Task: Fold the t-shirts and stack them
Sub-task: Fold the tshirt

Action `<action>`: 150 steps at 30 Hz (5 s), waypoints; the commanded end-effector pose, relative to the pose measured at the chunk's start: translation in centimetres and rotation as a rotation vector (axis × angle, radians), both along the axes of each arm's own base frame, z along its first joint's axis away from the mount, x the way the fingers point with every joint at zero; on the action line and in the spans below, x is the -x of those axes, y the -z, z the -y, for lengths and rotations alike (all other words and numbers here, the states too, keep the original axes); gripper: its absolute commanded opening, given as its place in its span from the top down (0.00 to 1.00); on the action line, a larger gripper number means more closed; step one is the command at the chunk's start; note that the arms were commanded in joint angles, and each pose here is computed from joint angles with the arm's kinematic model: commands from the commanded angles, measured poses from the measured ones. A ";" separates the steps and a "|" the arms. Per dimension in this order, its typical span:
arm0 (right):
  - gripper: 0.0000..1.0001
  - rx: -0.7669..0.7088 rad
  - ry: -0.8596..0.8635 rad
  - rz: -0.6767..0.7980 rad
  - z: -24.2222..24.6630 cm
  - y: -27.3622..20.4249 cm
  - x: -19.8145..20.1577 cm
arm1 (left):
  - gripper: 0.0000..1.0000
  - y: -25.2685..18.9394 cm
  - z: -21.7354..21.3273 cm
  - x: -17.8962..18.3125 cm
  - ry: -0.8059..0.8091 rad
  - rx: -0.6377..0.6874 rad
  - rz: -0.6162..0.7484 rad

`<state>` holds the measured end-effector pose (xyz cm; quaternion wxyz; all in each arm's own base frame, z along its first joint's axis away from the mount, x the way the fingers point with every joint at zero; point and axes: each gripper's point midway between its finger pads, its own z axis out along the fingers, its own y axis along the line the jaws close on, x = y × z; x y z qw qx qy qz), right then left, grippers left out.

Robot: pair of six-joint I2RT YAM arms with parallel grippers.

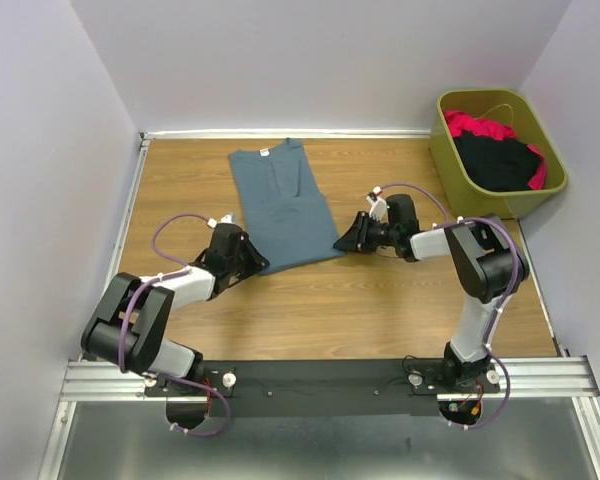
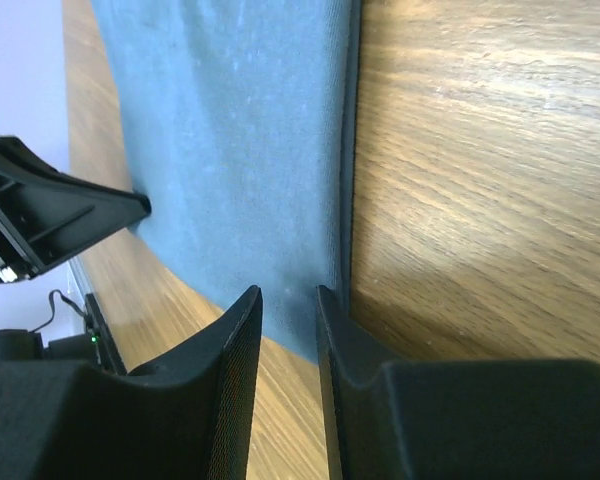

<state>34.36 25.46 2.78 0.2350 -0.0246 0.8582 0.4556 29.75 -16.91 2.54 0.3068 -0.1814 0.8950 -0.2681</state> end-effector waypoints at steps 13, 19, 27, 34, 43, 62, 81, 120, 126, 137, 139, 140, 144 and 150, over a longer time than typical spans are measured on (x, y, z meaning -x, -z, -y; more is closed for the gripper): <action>0.59 -0.163 -0.115 0.175 -3.8 -11.1 -0.5 | 0.74 -8.0 -4.2 0.3 -0.135 -0.118 0.152; 0.52 -0.245 -0.242 0.134 -9.7 -10.8 2.5 | 0.62 -14.9 -7.5 0.6 -0.221 -0.207 0.317; 0.53 -0.239 -0.255 -0.032 -12.0 -2.7 4.3 | 0.39 -22.2 -10.8 3.3 -0.321 -0.211 0.534; 0.54 -0.183 -0.232 -0.123 -11.1 1.8 5.3 | 0.02 -24.4 -12.8 5.8 -0.395 -0.177 0.637; 0.52 -0.310 -0.308 -0.004 -15.2 -7.4 5.4 | 0.02 -27.2 -14.1 8.6 -0.402 -0.143 0.858; 0.53 -0.268 -0.377 -0.174 -21.2 1.5 9.0 | 0.04 -27.5 -13.3 8.6 -0.346 -0.152 0.900; 0.52 -0.186 -0.151 0.016 -6.8 -5.4 2.3 | 0.04 -27.2 -13.1 8.4 -0.337 -0.156 0.893; 0.49 0.628 0.129 -0.036 4.8 -2.3 1.5 | 0.09 -10.0 -2.5 4.6 -0.064 -0.122 0.170; 0.55 0.672 0.122 -0.051 3.4 -1.0 1.1 | 0.09 -8.9 -2.0 5.0 -0.060 -0.135 0.132; 0.58 0.808 0.147 -0.064 3.3 1.1 0.9 | 0.09 -8.5 -1.9 5.5 -0.046 -0.146 0.121; 0.58 0.848 0.144 -0.086 3.7 1.9 1.4 | 0.09 -8.4 -1.9 5.6 -0.041 -0.150 0.121; 0.58 0.861 0.143 -0.095 3.8 2.2 1.6 | 0.09 -8.5 -1.9 5.6 -0.040 -0.150 0.123; 0.59 0.903 0.110 -0.157 4.1 3.6 3.3 | 0.09 -8.4 -2.1 5.8 -0.035 -0.158 0.120; 0.70 0.955 0.081 -0.295 4.9 6.2 6.1 | 0.09 -8.5 -2.1 5.9 -0.027 -0.161 0.125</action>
